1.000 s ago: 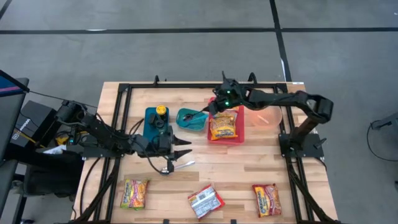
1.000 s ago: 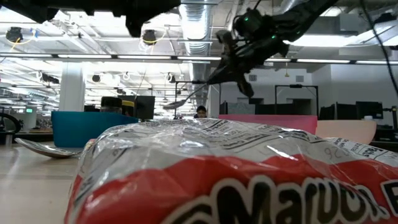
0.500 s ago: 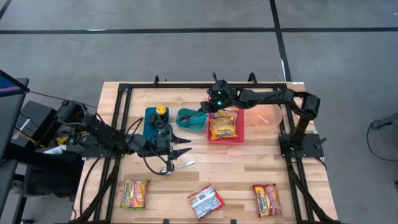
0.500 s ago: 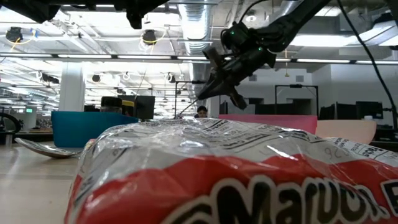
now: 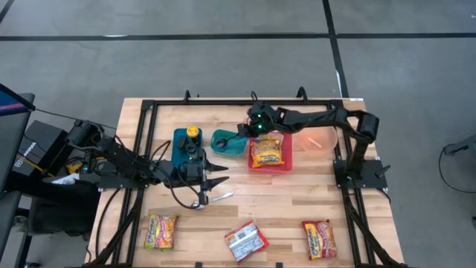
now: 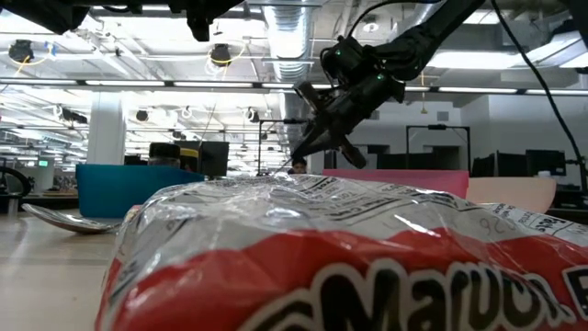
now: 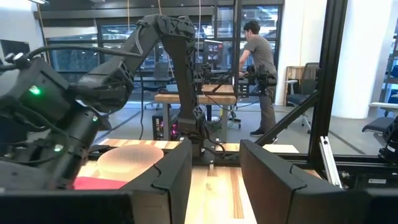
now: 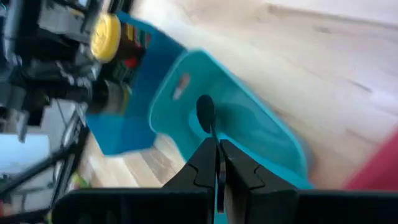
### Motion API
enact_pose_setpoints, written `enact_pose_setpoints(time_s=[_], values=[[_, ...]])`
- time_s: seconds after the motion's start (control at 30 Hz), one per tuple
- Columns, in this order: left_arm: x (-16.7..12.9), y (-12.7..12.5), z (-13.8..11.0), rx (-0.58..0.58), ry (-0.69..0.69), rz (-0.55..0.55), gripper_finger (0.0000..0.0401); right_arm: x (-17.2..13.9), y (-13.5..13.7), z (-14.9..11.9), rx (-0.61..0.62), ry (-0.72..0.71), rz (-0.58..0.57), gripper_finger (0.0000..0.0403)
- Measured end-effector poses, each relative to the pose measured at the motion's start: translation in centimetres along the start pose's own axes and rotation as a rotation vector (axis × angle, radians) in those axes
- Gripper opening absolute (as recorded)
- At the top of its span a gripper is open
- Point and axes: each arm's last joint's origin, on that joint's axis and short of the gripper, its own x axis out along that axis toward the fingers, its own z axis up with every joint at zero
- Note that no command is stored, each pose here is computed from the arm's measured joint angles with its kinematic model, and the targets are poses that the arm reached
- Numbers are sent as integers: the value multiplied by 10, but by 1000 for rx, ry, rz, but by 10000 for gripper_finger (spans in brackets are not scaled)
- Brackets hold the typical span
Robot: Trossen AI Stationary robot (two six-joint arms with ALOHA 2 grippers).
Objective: Pick & Place Food Item
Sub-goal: Put the black spoon into the green bin
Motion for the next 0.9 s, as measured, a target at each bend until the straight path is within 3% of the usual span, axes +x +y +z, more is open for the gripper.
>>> enact_pose_setpoints(time_s=[0.57, 0.9], values=[[0, 0, 0, 0, 0, 0, 131, 9, -2, -6, 46, -14, -37, 14], [0, 0, 0, 0, 0, 0, 131, 9, -4, -8, 1, 9, -59, 16]])
